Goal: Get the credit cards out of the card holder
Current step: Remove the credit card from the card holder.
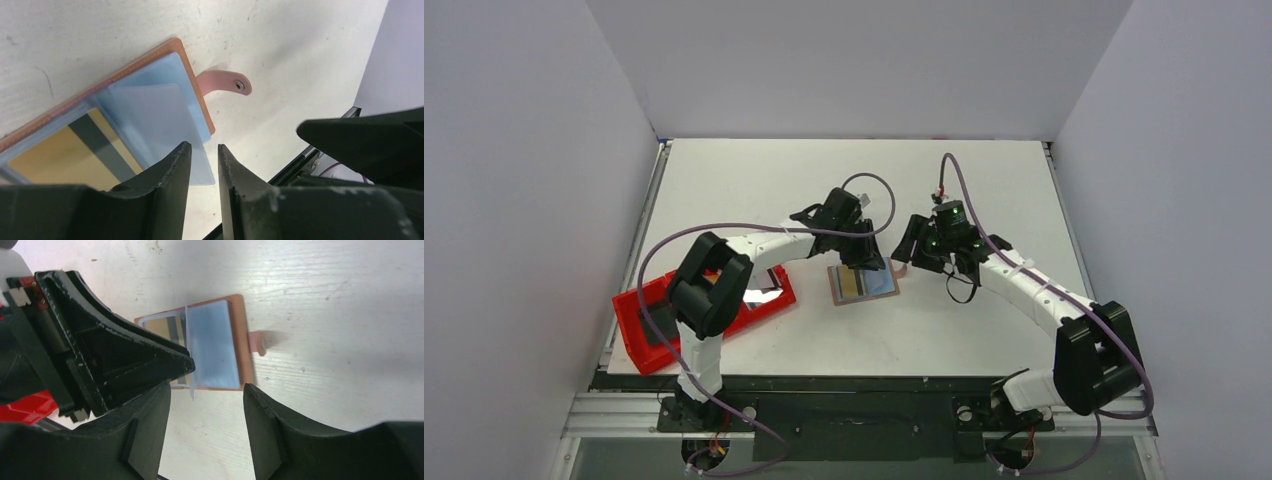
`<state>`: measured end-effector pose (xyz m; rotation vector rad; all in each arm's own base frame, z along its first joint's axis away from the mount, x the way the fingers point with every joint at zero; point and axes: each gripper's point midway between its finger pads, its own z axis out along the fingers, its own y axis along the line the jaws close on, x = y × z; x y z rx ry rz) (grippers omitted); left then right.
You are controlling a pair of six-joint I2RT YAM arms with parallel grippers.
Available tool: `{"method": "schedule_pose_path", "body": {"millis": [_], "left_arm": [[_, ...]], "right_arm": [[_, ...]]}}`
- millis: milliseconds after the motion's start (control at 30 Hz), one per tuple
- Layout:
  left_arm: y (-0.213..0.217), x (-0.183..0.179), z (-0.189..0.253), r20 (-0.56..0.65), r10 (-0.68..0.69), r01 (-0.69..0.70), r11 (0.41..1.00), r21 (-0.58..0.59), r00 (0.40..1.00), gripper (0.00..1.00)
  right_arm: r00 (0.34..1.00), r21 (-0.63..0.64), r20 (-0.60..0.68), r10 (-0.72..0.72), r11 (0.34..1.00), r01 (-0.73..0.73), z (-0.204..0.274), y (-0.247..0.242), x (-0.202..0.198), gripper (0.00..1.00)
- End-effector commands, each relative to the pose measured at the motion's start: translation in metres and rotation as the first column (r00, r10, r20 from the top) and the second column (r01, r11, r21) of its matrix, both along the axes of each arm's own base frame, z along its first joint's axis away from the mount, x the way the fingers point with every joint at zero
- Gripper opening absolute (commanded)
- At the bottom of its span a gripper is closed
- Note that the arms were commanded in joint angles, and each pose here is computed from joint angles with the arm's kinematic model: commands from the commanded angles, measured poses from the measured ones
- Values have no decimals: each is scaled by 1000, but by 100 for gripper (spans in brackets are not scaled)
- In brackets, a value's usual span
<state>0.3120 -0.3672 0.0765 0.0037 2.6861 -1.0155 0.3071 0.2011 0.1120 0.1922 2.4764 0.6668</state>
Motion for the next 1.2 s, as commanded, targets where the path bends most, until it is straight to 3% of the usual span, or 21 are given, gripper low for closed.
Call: {"method": "schedule_pose_path", "body": {"millis": [0, 300, 600, 800, 1000, 1167], "left_arm": [[-17, 9, -3, 8, -34, 34, 999, -17, 999, 26], [-26, 12, -30, -30, -51, 51, 999, 2, 998, 31], [-3, 20, 12, 54, -12, 10, 1000, 25, 998, 34], [23, 20, 15, 61, 21, -24, 998, 54, 998, 34], [62, 21, 13, 73, 113, -121, 986, 115, 991, 28], [87, 20, -2, 60, 160, -168, 973, 156, 985, 16]], "right_arm": [[999, -43, 23, -37, 998, 38, 1, -20, -4, 52], [999, -52, 9, -41, 998, 42, -7, -27, -11, 52], [1000, 3, -2, 9, 1000, -9, -3, -10, -6, 52], [999, 54, 1, 47, 997, -47, 3, 11, -3, 51], [994, 133, -38, 107, 986, -101, -7, 42, 0, 46], [987, 206, -67, 146, 970, -129, -18, 64, 6, 40]]}}
